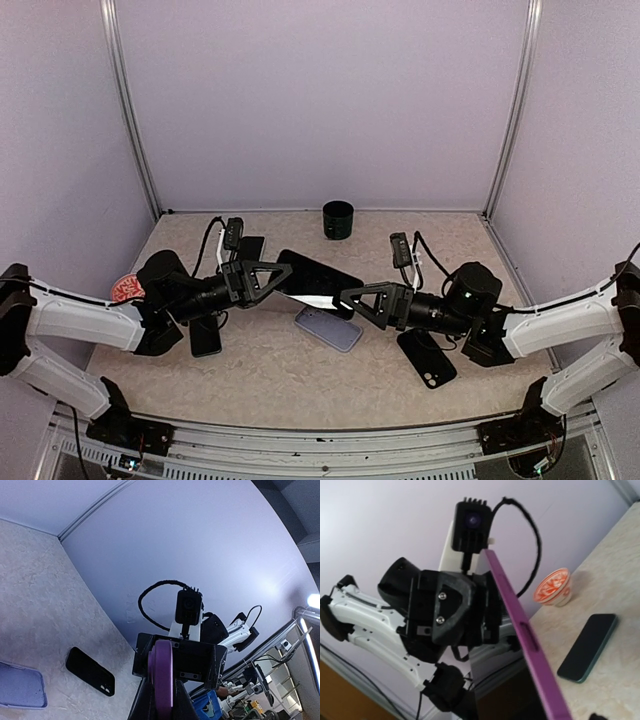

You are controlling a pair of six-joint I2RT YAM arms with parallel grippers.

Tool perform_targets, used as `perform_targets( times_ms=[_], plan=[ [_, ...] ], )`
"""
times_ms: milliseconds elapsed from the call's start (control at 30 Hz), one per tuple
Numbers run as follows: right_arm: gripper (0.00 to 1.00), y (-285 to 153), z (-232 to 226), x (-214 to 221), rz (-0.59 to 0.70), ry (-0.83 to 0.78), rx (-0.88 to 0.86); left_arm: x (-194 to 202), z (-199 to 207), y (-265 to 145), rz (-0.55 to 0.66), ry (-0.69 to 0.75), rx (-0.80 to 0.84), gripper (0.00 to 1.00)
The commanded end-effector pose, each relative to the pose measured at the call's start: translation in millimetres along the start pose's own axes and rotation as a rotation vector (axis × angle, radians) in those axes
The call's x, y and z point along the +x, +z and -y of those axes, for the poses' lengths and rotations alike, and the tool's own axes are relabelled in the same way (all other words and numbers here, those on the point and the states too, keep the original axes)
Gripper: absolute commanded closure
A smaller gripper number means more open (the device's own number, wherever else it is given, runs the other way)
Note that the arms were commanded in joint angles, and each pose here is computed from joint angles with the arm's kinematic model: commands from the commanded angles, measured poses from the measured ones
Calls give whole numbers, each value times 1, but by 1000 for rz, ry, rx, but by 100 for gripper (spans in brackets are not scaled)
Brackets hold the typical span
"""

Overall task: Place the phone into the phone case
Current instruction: Pass from the left arm to the right

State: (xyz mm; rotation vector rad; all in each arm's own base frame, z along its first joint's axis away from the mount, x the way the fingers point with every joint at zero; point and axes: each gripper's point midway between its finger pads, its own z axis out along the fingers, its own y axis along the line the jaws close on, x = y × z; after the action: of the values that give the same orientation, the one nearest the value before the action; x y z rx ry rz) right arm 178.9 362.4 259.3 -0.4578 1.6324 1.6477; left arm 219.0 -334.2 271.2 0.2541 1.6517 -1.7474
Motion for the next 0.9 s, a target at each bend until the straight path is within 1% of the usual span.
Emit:
perform_targets(
  times_ms=[0,133,367,500,633,867],
  plan=[
    [11,8,-18,-9,-9,39,-144,-17,32,6,56,38,136,100],
    [13,18,-11,-4,-33,37,-143,-17,24,12,56,31,129,100],
    [14,19,-8,-13,2,33,-149,-14,9,22,49,22,122,100],
    [18,19,-9,-16,8,37,-156,-13,0,23,56,8,121,100],
    [26,18,-11,-17,9,46,-177,-13,-8,24,68,-14,112,100],
    [47,19,-14,-15,0,72,-219,-15,-17,25,96,-17,78,100]
  ],
)
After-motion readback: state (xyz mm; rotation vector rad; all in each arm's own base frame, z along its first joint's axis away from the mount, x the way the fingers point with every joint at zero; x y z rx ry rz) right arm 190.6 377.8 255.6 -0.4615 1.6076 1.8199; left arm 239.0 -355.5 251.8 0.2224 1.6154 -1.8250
